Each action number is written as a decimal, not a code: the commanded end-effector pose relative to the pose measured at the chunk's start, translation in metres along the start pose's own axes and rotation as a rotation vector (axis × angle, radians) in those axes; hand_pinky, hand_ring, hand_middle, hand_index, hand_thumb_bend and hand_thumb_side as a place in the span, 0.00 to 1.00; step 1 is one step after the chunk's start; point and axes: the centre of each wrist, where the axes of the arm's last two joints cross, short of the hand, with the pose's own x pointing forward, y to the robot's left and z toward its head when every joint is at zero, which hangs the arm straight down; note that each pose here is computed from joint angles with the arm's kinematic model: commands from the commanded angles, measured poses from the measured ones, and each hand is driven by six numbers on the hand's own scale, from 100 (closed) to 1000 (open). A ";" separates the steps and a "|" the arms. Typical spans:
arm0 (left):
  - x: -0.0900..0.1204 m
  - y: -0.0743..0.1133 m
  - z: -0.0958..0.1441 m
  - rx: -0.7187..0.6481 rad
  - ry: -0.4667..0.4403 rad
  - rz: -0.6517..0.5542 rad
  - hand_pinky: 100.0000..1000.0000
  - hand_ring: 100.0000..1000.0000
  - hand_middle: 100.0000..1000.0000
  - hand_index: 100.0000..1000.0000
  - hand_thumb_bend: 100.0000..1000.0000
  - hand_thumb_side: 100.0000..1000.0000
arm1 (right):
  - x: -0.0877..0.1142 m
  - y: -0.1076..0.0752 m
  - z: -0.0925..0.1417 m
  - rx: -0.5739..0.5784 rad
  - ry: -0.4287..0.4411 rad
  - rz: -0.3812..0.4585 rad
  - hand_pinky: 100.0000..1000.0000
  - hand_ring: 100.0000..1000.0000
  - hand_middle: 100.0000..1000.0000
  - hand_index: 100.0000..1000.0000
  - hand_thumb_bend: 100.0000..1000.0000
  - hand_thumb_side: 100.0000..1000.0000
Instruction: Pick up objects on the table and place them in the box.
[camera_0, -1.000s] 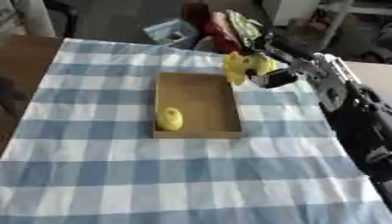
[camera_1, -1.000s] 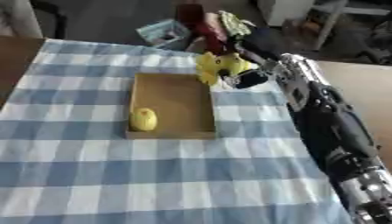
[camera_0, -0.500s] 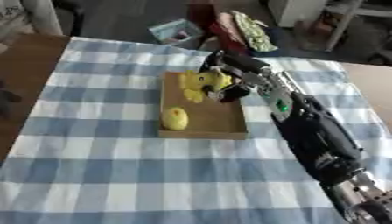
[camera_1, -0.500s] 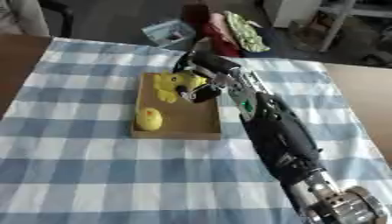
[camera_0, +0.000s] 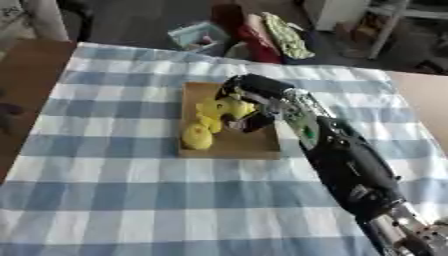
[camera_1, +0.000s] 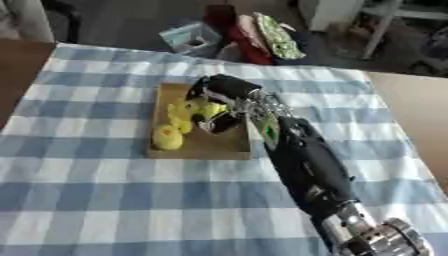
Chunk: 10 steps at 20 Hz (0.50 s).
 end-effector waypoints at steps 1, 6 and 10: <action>0.006 0.004 -0.003 0.002 -0.002 -0.006 0.82 0.47 0.46 0.73 0.00 1.00 | -0.007 -0.017 0.006 -0.014 0.001 0.066 0.79 0.83 0.78 0.86 0.00 0.13; 0.004 0.004 0.000 0.003 0.014 -0.003 0.84 0.48 0.47 0.74 0.00 1.00 | -0.016 -0.035 0.023 -0.078 0.006 0.103 0.82 0.87 0.88 0.91 0.00 0.11; 0.002 0.005 0.004 0.004 0.027 -0.011 0.85 0.48 0.47 0.75 0.07 1.00 | -0.023 -0.051 0.039 -0.125 0.007 0.110 0.83 0.87 0.90 0.93 0.00 0.12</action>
